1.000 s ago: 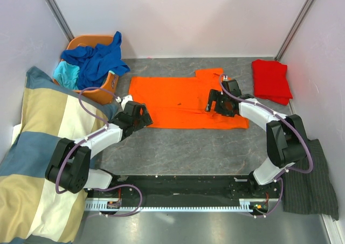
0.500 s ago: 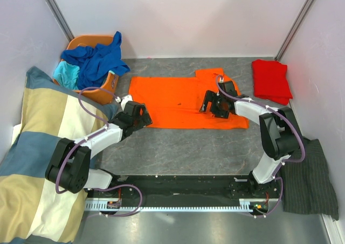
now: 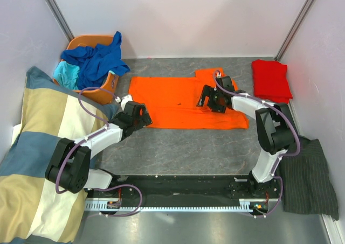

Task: Fold and stack the t-shirts
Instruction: Fold the flattened tshirt in 1/3 of the way

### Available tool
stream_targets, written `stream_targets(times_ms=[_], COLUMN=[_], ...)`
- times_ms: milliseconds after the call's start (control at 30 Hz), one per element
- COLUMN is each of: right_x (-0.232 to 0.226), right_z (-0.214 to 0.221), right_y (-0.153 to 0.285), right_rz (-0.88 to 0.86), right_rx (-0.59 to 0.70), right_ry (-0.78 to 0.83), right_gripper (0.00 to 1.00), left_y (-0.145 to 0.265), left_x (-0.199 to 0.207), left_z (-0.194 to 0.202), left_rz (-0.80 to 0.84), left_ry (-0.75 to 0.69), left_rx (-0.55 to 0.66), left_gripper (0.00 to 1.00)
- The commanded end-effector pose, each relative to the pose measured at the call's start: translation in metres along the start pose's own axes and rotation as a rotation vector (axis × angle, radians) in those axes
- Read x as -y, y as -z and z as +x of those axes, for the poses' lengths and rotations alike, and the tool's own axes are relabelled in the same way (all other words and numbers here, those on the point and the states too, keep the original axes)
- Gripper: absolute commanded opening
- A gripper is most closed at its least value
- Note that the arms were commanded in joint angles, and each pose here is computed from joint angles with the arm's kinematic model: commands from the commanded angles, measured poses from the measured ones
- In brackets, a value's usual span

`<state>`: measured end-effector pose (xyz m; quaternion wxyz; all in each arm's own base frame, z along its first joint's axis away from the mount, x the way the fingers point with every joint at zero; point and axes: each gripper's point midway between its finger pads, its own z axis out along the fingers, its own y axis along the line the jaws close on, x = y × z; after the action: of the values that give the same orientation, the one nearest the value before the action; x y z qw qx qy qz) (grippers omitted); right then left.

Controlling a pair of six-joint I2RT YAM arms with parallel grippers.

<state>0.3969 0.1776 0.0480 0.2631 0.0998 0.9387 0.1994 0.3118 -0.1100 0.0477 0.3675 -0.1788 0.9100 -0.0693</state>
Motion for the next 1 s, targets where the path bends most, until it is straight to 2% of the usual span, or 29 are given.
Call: stream_targets(times_ms=[0,233,367,467,567,733,967], right_x=[-0.022,-0.041,-0.070,-0.097,-0.110,-0.087,-0.026], right_z=[-0.028,-0.058,-0.084,-0.099,-0.111,-0.110,-0.050], right_y=[-0.009,-0.028,-0.031,-0.020,-0.002,0.031,0.038], right_rz=[-0.053,-0.082,-0.181,-0.296,-0.337,-0.200,0.062], right_rx=[0.051,0.087,0.122,0.165,0.201,0.239,0.115], right_ry=[0.022,0.033,0.065,0.107,0.151,0.166,0.234], right_gripper=[0.98,0.98,0.98,0.98,0.98,0.98,0.98], left_y=[0.006,0.011,0.014,0.016,0.018,0.019,0.014], left_x=[0.002,-0.001,0.000,0.000,0.000,0.002,0.008], left_z=[-0.013,-0.015,-0.017,-0.019,-0.018,-0.024,-0.030], left_rz=[-0.006,-0.011,-0.006,-0.002,0.001,0.003,0.002], left_ry=[0.008,-0.003,-0.004,-0.003,-0.006,-0.003,-0.012], left_rx=[0.042,0.051,0.054,0.060,0.060,0.075,0.077], left_gripper=[1.00,1.00,1.00,1.00,1.00,1.00,1.00])
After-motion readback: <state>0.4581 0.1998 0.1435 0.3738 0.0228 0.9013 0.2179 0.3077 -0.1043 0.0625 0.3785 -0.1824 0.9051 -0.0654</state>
